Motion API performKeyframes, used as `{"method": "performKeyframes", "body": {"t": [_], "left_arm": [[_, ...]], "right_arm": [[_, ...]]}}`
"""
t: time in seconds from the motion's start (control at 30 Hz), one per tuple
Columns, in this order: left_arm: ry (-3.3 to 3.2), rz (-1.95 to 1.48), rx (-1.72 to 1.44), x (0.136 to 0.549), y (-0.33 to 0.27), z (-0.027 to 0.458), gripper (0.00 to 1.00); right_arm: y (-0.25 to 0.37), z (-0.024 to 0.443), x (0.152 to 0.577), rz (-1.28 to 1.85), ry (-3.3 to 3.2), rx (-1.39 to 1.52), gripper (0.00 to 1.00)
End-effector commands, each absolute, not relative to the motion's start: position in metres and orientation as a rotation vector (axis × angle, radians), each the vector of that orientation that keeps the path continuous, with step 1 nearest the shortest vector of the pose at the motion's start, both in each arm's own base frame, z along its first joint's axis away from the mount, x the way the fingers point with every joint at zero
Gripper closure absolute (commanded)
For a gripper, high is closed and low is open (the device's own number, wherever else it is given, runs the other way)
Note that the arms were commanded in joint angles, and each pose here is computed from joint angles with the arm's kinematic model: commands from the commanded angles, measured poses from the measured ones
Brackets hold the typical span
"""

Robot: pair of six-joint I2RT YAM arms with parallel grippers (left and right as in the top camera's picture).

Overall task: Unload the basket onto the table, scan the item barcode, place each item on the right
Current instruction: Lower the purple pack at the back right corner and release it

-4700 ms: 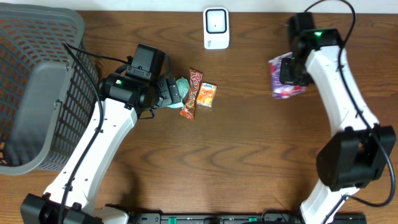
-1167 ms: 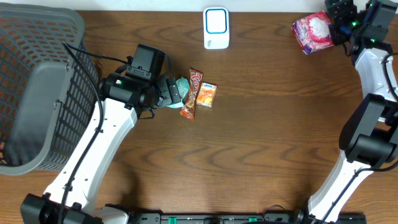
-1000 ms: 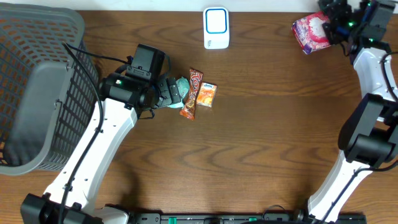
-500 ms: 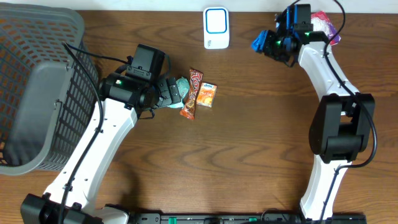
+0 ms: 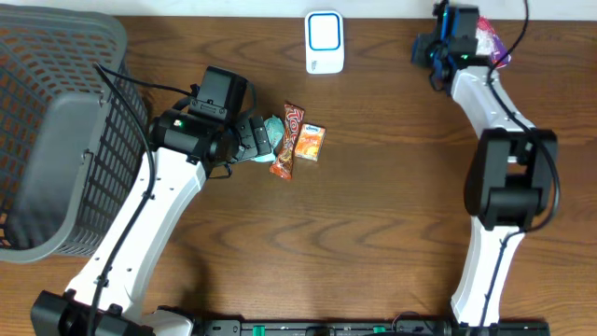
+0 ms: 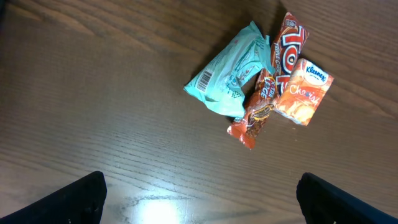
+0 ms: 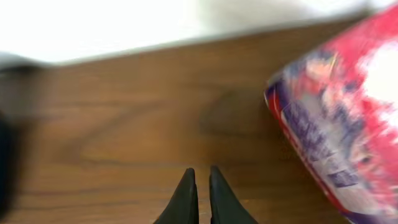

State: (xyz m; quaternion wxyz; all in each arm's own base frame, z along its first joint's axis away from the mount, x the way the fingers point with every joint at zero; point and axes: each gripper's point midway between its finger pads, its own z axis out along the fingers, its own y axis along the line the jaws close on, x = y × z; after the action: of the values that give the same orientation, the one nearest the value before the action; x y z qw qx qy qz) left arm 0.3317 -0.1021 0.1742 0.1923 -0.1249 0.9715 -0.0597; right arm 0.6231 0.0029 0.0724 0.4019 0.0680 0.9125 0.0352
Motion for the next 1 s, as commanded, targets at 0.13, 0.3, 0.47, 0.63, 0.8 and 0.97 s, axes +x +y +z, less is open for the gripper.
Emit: {"method": "performKeyframes", "body": {"t": [0.13, 0.3, 0.47, 0.63, 0.8, 0.97], "left_arm": [[2.730, -0.153, -0.375, 0.331, -0.099, 0.172, 0.02], [2.730, -0.153, -0.375, 0.331, -0.099, 0.172, 0.02], [2.730, -0.153, -0.375, 0.331, -0.099, 0.172, 0.02], [2.730, -0.153, -0.375, 0.332, -0.099, 0.172, 0.02], [2.730, -0.153, -0.375, 0.331, -0.099, 0.172, 0.02], [2.730, -0.153, -0.375, 0.331, -0.099, 0.172, 0.02]], "right_arm": [[-0.081, 0.039, 0.623, -0.137, 2.318, 0.242, 0.97], [-0.136, 0.044, 0.608, -0.297, 2.301, 0.416, 0.97], [-0.155, 0.087, 0.592, -0.424, 2.245, 0.537, 0.99], [-0.163, 0.153, 0.580, -0.436, 2.121, 0.657, 0.99], [-0.104, 0.181, 0.609, -0.048, 2.117, 0.368, 0.89], [-0.106, 0.141, 0.625, -0.061, 2.122, 0.373, 0.89]]}}
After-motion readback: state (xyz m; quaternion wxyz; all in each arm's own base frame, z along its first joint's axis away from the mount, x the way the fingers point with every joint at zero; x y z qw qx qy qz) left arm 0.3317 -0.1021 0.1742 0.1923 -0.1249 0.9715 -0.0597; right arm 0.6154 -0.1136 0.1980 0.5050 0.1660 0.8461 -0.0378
